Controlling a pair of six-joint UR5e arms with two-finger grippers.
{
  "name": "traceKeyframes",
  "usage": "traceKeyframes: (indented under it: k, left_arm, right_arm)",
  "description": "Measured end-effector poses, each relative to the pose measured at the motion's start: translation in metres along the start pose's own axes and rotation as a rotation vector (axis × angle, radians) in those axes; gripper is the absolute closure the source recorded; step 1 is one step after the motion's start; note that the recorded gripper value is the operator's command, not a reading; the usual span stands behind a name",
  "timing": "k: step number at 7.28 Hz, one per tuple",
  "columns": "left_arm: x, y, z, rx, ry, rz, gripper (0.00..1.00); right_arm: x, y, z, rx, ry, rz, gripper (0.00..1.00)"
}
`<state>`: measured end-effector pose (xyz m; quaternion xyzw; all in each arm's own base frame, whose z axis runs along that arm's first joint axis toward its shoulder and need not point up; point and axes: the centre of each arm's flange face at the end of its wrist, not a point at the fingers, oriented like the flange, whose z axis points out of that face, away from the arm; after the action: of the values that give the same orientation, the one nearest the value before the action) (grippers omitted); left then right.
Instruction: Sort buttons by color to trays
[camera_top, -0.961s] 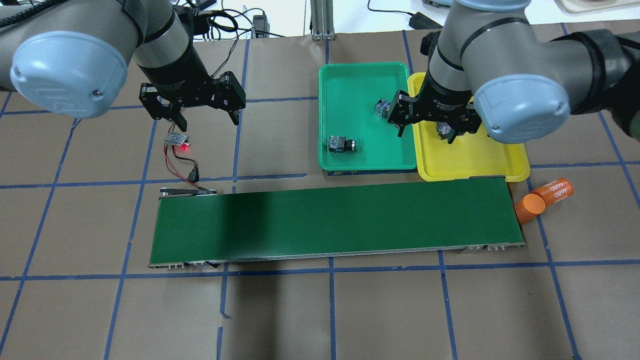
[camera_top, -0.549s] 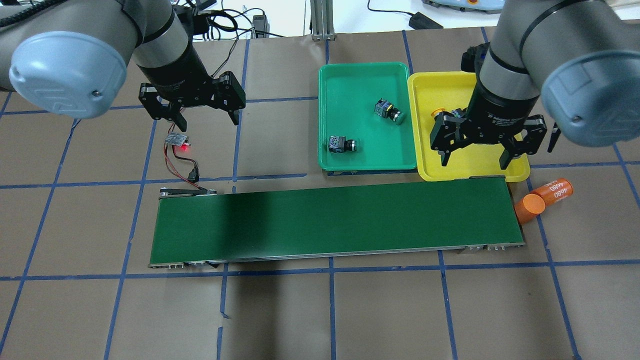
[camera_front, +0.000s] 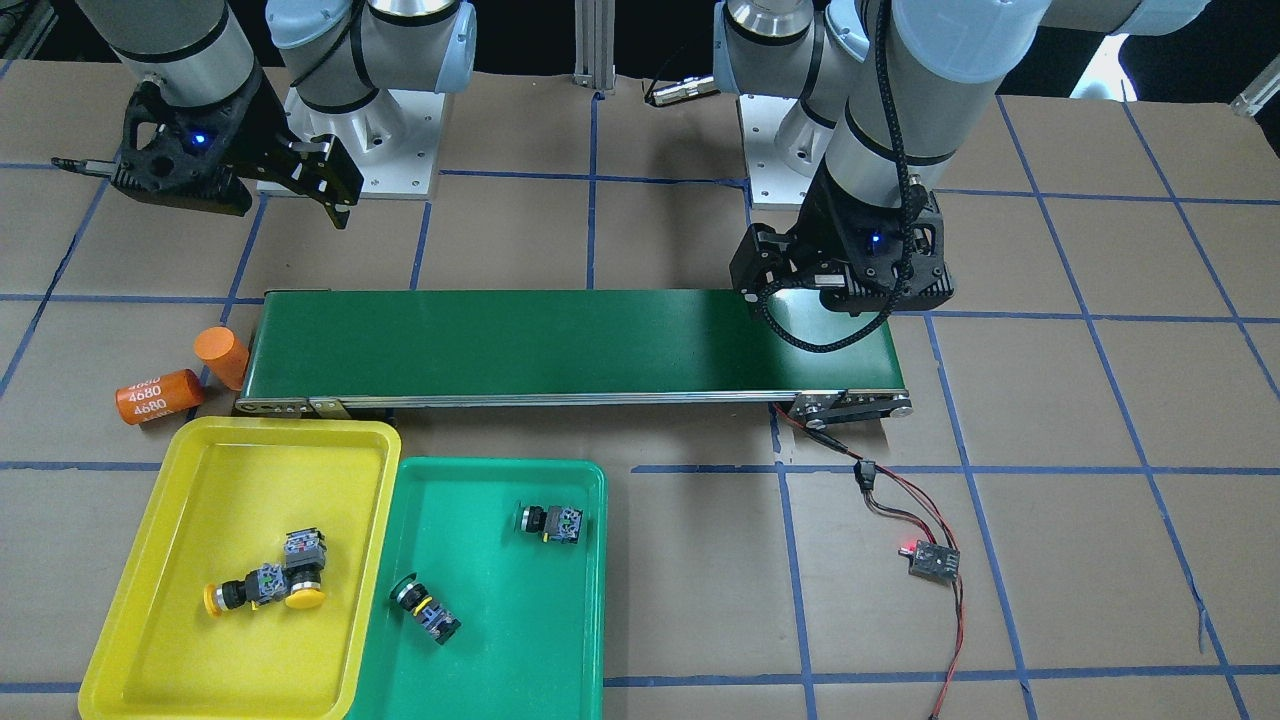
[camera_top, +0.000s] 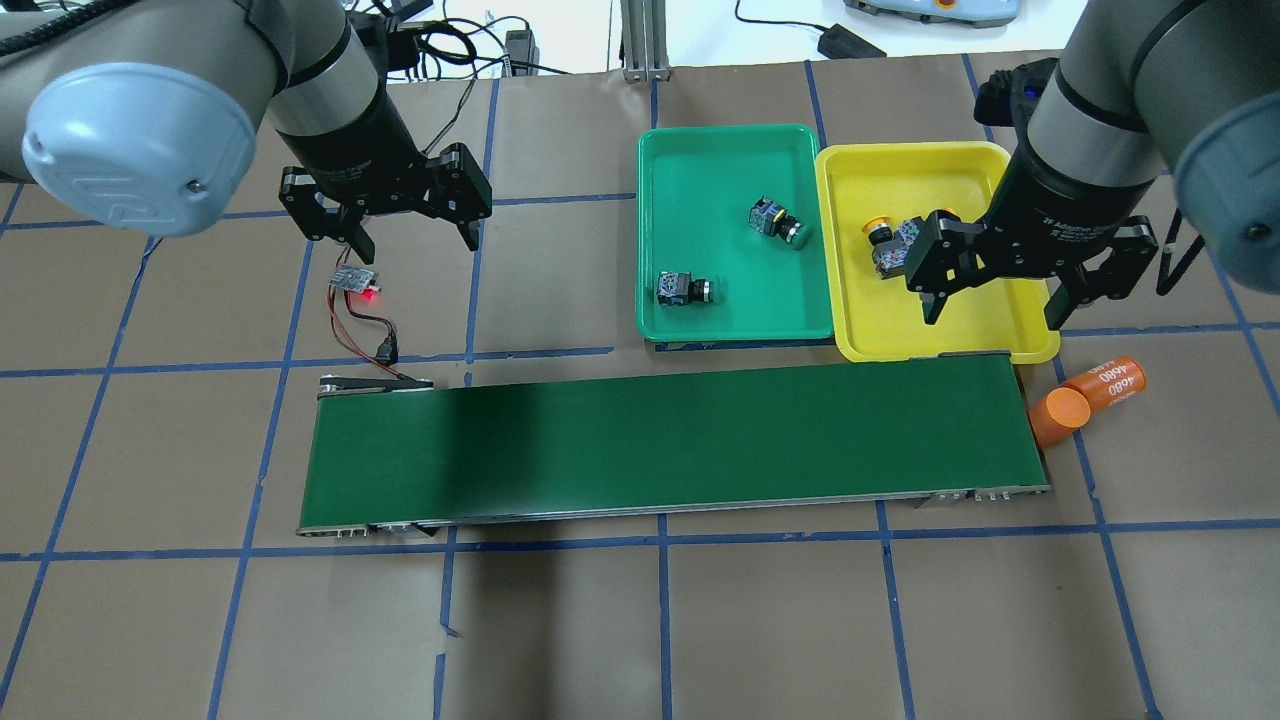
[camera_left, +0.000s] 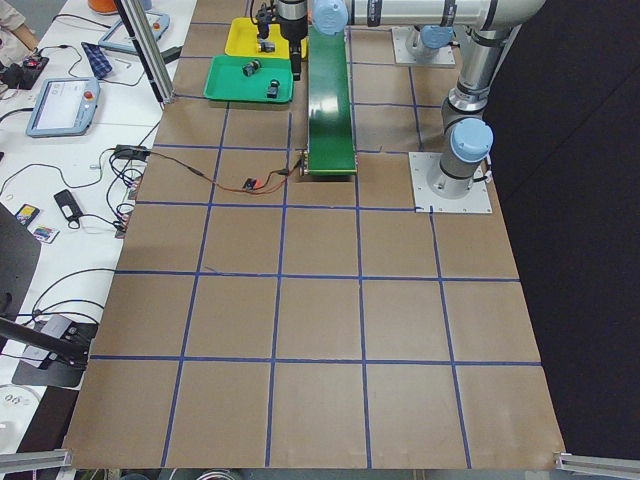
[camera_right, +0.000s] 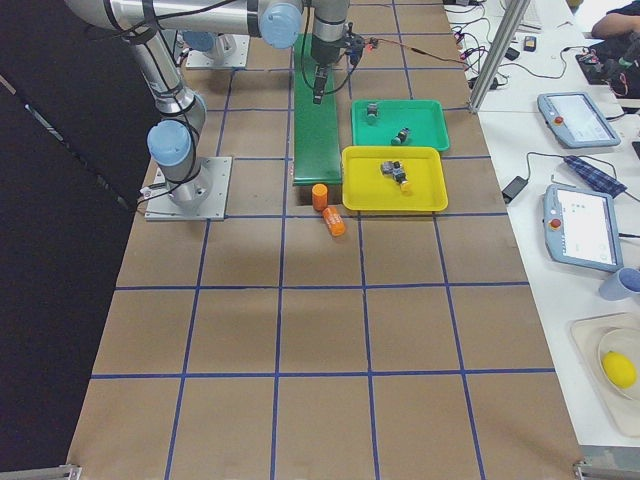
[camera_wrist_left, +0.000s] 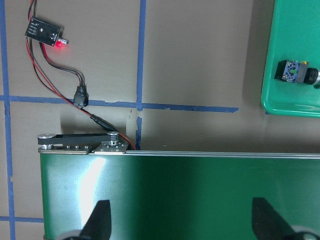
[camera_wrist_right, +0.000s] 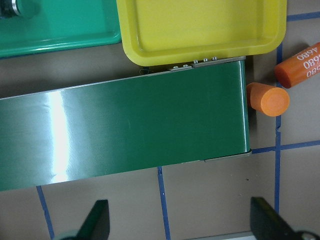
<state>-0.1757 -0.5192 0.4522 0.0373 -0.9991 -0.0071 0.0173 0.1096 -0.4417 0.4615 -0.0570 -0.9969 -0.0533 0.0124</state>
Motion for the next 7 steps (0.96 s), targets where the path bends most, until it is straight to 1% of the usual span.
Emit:
traceKeyframes:
  k: [5, 7]
  left_arm:
    - [-0.0001, 0.0004, -0.0018, 0.004, -0.001, 0.0, 0.0]
    - [-0.0002, 0.001, -0.0028, 0.006, -0.001, 0.0, 0.0]
  right_arm:
    - [-0.0056, 0.0041, 0.0072, -0.02, 0.005, -0.027, 0.0]
    - [-0.0072, 0.0039, 0.0084, -0.018, 0.005, -0.032, 0.0]
